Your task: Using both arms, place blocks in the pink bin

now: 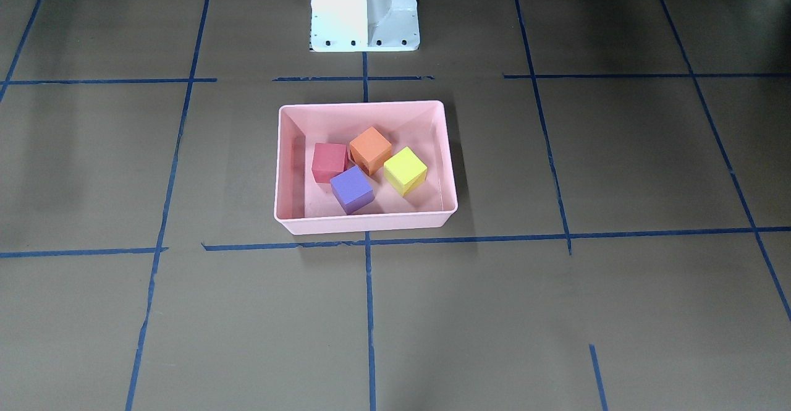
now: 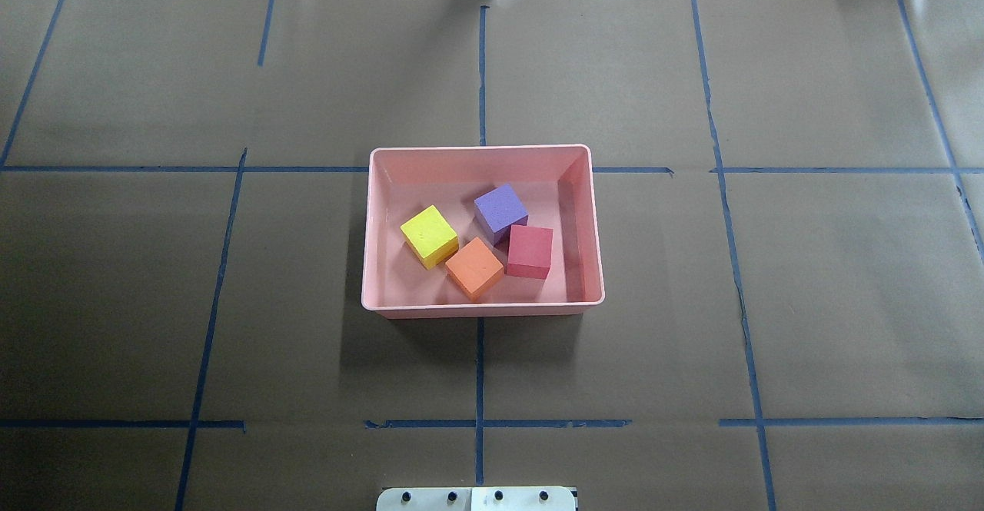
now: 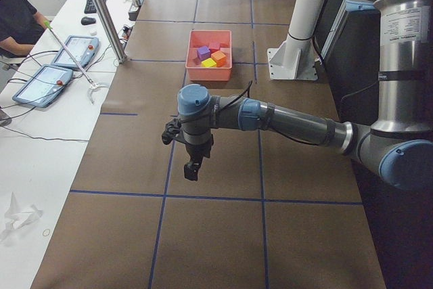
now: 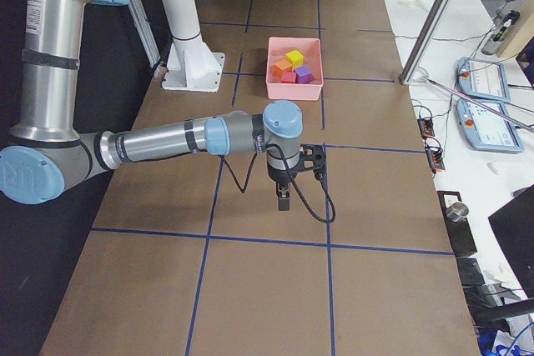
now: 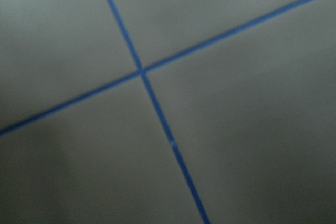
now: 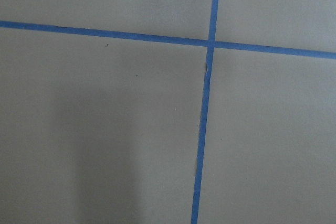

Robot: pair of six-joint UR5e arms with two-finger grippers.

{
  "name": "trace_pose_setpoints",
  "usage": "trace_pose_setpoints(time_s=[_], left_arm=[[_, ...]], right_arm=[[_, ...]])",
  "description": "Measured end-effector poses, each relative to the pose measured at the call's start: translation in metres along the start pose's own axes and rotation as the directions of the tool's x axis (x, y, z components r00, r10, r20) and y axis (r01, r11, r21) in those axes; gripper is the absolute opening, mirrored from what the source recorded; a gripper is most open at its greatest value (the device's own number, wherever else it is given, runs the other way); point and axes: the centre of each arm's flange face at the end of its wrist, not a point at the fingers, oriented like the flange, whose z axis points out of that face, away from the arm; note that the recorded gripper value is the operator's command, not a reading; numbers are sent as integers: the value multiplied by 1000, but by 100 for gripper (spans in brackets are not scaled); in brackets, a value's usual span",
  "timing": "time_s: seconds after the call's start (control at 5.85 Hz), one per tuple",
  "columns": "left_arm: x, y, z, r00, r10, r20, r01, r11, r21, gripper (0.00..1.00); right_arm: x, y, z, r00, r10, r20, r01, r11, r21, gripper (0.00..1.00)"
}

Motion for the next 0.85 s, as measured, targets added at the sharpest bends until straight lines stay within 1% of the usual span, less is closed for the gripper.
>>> trace_pose_setpoints(time_s=[0.17,0.34,0.51,0.68,0.85], left_arm=[[-11,11,10,999,-41,-32,40,999,-34,100],[-15,20,10,993,-88,-84,85,996,-36,100],[-28,30,9,983,-132,-126,131,991,-19,100],[-45,40,8,976,-168,-141,170,985,-2,100],[-54,46,7,974,-185,-129,187,982,5,100]], right_arm=[[8,3,9,1000,-13,2,13,1000,-18,100],[15,5,17,1000,-24,10,25,999,-33,100],[18,7,21,999,-36,14,37,998,-42,100],[20,8,24,999,-37,23,38,998,-49,100],[19,12,27,997,-28,66,32,998,-55,100]])
